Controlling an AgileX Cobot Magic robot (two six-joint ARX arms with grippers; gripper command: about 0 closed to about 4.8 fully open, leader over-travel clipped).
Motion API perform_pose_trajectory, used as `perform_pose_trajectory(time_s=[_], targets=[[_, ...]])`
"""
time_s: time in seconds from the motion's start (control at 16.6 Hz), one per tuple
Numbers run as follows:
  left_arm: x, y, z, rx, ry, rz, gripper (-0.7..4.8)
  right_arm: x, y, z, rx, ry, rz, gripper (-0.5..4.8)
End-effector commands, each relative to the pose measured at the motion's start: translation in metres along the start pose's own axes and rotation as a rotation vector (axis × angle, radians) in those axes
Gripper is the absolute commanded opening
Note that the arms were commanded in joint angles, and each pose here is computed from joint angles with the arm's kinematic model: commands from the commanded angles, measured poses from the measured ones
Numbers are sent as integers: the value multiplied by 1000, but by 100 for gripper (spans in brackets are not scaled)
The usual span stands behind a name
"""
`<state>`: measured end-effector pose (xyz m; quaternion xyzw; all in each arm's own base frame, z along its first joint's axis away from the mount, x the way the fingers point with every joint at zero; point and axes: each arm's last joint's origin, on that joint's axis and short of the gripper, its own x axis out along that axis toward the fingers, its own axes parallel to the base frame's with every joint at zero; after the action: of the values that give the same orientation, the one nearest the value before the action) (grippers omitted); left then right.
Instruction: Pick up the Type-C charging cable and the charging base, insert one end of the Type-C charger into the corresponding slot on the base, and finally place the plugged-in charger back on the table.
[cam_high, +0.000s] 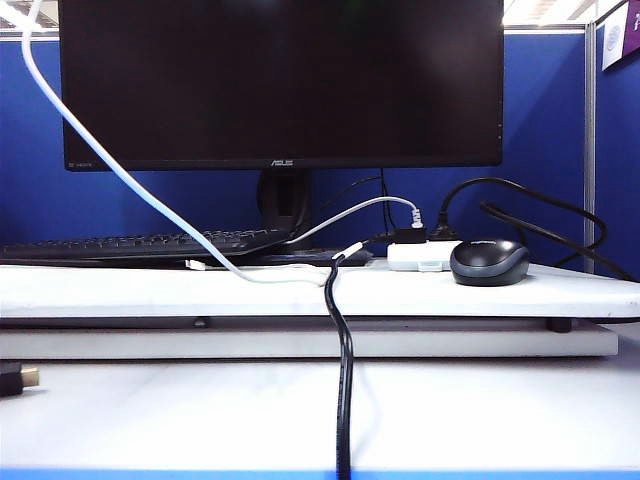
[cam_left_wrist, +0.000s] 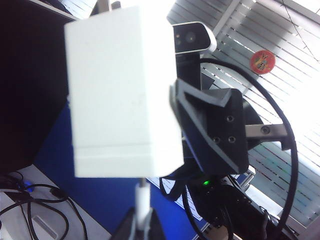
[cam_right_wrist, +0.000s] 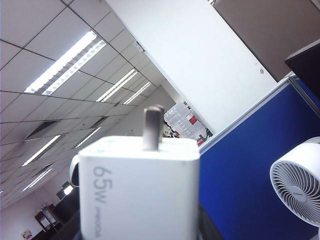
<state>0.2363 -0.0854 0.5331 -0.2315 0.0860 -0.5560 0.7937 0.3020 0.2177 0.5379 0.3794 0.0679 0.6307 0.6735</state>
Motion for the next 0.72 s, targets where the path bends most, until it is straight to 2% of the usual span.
perform_pose_trajectory(time_s=[0.06, 0.24, 0.54, 0.72], targets=[[-1, -5, 4, -20, -15, -36, -7, 5, 13, -3, -38, 1, 63, -7], [-1, -8, 7, -27, -32, -67, -6, 4, 13, -3, -29, -1, 65, -7], [-2, -14, 12, -87, -43, -123, -7, 2, 20, 2, -11, -17, 131, -7], [-2, -18, 16, -86, -60, -157, -7, 2, 23, 3, -4, -35, 156, -7]])
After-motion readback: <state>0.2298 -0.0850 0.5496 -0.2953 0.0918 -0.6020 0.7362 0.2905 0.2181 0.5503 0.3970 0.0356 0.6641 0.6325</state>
